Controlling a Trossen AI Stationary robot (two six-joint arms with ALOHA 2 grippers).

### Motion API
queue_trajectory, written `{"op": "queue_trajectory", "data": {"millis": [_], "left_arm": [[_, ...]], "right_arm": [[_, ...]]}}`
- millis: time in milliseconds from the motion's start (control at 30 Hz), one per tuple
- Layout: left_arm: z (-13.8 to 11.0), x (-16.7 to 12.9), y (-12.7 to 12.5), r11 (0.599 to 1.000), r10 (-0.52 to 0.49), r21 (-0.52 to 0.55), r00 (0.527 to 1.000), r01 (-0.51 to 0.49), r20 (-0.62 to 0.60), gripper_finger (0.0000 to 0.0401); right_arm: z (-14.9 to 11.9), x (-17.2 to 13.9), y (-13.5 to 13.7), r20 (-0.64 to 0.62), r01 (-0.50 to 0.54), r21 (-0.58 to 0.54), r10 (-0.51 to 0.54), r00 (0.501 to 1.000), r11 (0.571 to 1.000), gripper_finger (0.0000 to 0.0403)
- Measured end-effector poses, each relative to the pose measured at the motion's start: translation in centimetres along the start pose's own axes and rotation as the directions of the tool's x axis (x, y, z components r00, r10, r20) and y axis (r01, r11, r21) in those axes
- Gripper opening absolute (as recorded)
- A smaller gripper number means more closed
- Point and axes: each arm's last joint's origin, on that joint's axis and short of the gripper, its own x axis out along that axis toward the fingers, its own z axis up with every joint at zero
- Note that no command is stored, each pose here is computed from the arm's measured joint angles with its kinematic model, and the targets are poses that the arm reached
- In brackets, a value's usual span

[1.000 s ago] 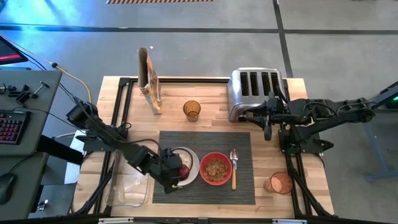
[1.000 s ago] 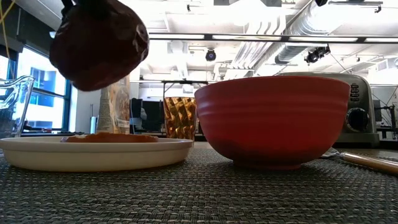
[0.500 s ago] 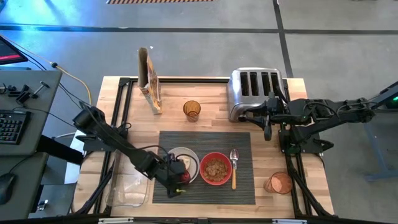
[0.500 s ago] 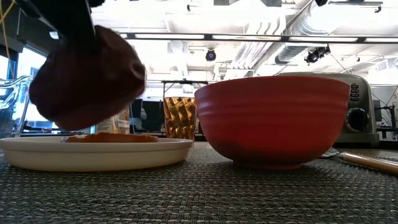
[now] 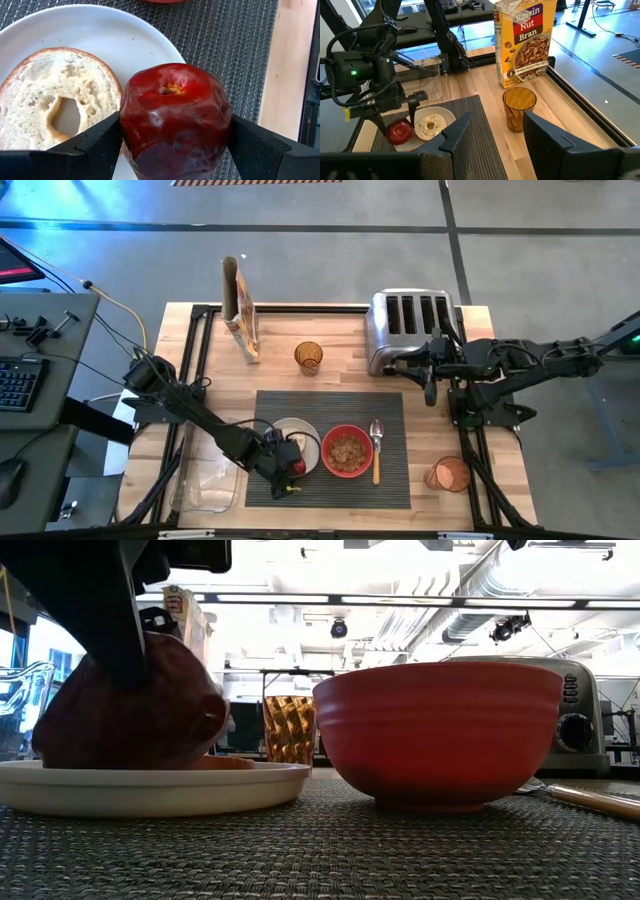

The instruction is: Arrange a breakfast setting

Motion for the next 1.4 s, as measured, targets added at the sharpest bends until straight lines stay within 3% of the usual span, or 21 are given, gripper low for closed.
{"op": "queue_trajectory", "data": {"millis": [600,1067,1233,1400], "left_arm": [[0.5,0.2,1.2,0.998,0.055,0.026,0.998,-0.054,-0.027,0.0298],[0.4,0.2,1.2,0.999,0.034,0.024,0.997,-0.033,-0.065,0.0337],[0.7,0.3,1.2,1.0,-0.007,-0.017,0.998,0.006,-0.066,0.035],[1.2,0.3,1.1,0.998,-0.069,0.007,0.996,0.07,-0.064,0.0355]], "right_arm": [[0.0,0.0,0.0,0.0,0.0,0.0,0.0,1.0,1.0,0.0154],[0.0,0.0,0.0,0.0,0.0,0.0,0.0,1.0,1.0,0.0154],[0.0,0.0,0.0,0.0,0.0,0.0,0.0,1.0,1.0,0.0154],[0.0,0.0,0.0,0.0,0.0,0.0,0.0,1.0,1.0,0.0154]]}}
